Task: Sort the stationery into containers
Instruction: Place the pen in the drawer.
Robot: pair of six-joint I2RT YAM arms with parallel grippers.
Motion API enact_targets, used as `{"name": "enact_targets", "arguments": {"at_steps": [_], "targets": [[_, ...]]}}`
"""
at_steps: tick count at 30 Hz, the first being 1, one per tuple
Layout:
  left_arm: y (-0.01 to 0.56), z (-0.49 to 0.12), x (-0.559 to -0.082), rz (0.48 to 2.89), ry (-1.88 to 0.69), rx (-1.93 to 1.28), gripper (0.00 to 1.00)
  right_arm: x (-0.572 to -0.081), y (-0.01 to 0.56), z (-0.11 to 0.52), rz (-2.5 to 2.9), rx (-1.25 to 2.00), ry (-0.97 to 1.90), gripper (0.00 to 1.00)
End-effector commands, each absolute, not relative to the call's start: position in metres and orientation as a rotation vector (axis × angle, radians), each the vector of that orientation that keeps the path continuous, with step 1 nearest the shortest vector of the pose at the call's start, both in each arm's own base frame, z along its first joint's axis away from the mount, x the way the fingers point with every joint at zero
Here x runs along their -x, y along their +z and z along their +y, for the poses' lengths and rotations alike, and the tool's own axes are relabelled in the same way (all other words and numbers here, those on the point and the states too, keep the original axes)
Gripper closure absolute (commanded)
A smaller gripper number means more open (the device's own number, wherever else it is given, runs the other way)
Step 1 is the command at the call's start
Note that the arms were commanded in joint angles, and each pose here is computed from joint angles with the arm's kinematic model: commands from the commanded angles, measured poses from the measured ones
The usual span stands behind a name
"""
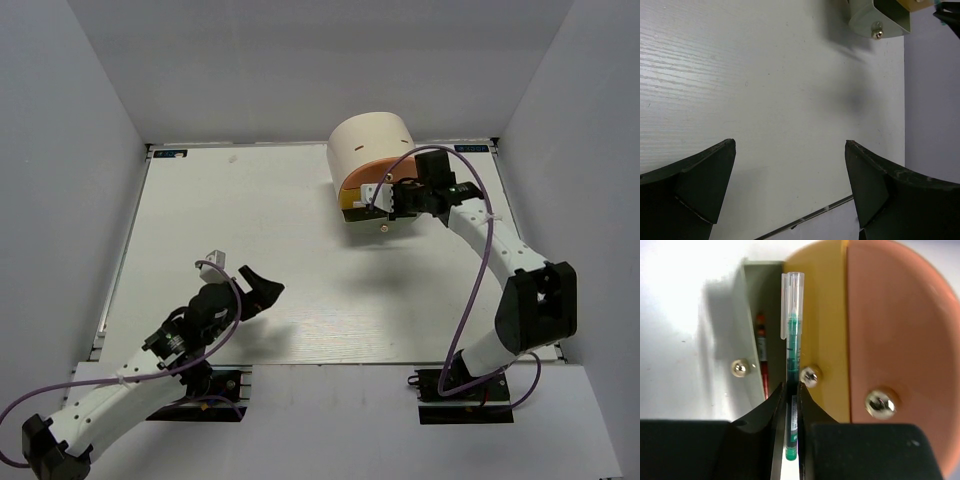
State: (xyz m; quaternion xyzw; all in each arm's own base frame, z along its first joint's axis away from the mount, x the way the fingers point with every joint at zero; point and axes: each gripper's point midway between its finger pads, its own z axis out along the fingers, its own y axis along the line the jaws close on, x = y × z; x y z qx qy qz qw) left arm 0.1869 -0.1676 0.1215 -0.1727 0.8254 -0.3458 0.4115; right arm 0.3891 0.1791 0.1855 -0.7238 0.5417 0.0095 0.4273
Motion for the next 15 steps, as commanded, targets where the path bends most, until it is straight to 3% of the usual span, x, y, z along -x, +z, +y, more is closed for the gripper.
{"name": "enact_targets", "arguments": {"at_steps": [1, 15], "targets": [[0.12, -0.165, -0.187, 2.062, -0.866, 0.438, 0.0, -0.373, 0.191, 0.191, 1.211, 1.936, 0.121, 1.0], [0.115, -0.164, -0.187, 2.073, -0.856, 0.438, 0.0, -0.402, 0.161, 0.187, 1.366, 1.866, 0.064, 1.0]]}}
